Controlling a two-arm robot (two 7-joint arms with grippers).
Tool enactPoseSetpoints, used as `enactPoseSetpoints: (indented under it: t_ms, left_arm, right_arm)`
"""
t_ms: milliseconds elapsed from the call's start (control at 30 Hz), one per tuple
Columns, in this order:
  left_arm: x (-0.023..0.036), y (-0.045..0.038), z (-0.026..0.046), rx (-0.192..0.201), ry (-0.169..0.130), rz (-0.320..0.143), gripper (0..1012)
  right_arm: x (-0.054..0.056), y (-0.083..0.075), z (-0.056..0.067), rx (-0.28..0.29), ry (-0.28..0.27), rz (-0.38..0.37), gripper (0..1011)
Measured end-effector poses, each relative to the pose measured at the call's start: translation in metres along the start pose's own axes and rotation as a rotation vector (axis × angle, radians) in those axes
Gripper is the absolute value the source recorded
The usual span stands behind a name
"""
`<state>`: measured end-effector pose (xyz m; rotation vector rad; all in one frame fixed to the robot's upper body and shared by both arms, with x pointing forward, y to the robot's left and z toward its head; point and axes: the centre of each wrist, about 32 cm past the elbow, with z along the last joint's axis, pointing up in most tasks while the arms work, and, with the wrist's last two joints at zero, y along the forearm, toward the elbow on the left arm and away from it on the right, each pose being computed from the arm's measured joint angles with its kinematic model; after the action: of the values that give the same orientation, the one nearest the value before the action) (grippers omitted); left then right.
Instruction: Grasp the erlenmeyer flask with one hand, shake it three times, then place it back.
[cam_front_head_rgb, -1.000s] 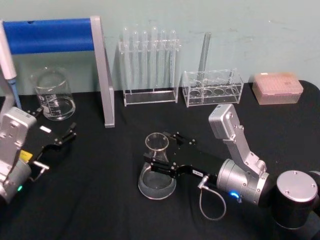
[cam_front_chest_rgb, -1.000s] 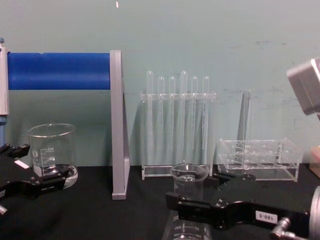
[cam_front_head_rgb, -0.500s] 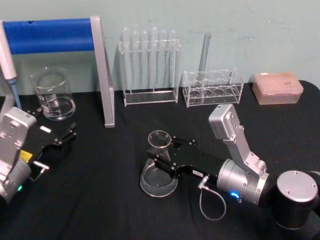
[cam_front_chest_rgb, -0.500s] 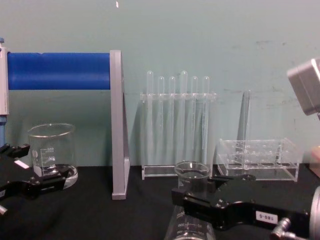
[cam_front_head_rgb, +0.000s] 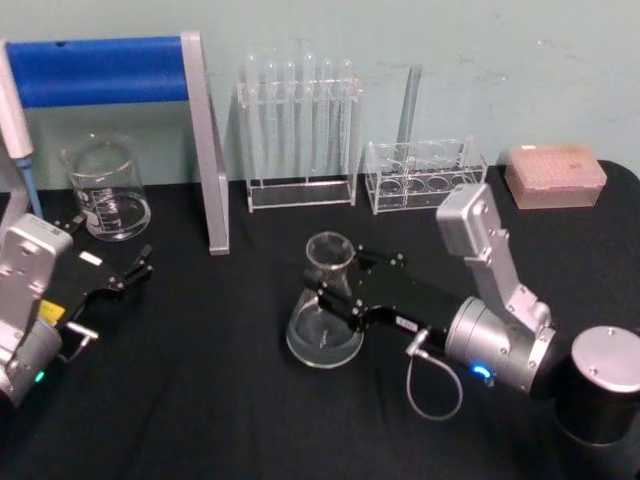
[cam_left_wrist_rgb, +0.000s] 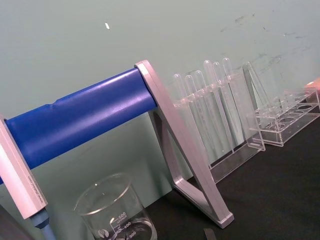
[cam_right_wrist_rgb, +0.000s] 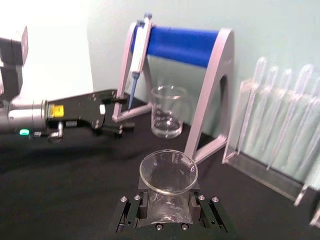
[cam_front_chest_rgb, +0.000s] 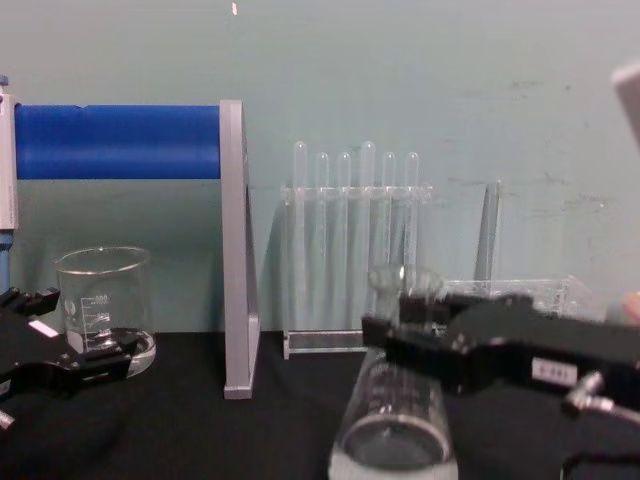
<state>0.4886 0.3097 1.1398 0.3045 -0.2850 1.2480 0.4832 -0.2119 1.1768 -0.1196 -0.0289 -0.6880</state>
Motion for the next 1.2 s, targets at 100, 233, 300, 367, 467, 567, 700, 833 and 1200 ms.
enactPoseSetpoints:
  t_ms: [100, 233, 300, 367, 467, 567, 700, 833, 1200]
  left_arm:
    - [0.0000, 0.0000, 0.0000, 0.000, 0.000, 0.000, 1001]
    - [0.0000, 0.0000, 0.0000, 0.000, 0.000, 0.000, 1001]
    - [0.0000, 0.0000, 0.0000, 0.000, 0.000, 0.000, 1001]
    - [0.0000, 0.0000, 0.0000, 0.000, 0.000, 0.000, 1001]
    - [0.0000, 0.0000, 0.0000, 0.000, 0.000, 0.000, 1001]
    - [0.0000, 0.0000, 0.0000, 0.000, 0.000, 0.000, 1001]
    - [0.0000, 0.0000, 0.0000, 0.000, 0.000, 0.000, 1001]
    - [0.0000, 0.0000, 0.0000, 0.000, 0.000, 0.000, 1001]
    - [0.0000, 0.0000, 0.0000, 0.000, 0.000, 0.000, 1001]
  right_arm:
    - [0.002, -0.004, 0.014, 0.024, -0.012, -0.016, 456]
    - [0.003, -0.009, 0.032, 0.047, -0.028, -0.051, 456]
    - [0.003, -0.011, 0.036, 0.049, -0.031, -0.063, 456]
    - [0.003, -0.013, 0.044, 0.052, -0.036, -0.081, 456]
    - [0.003, -0.016, 0.052, 0.054, -0.039, -0.102, 456]
    - [0.002, -0.018, 0.058, 0.061, -0.042, -0.110, 456]
    - [0.002, -0.019, 0.061, 0.066, -0.041, -0.113, 456]
    - [0.002, -0.019, 0.062, 0.069, -0.039, -0.114, 456]
    - [0.002, -0.019, 0.063, 0.067, -0.032, -0.119, 456]
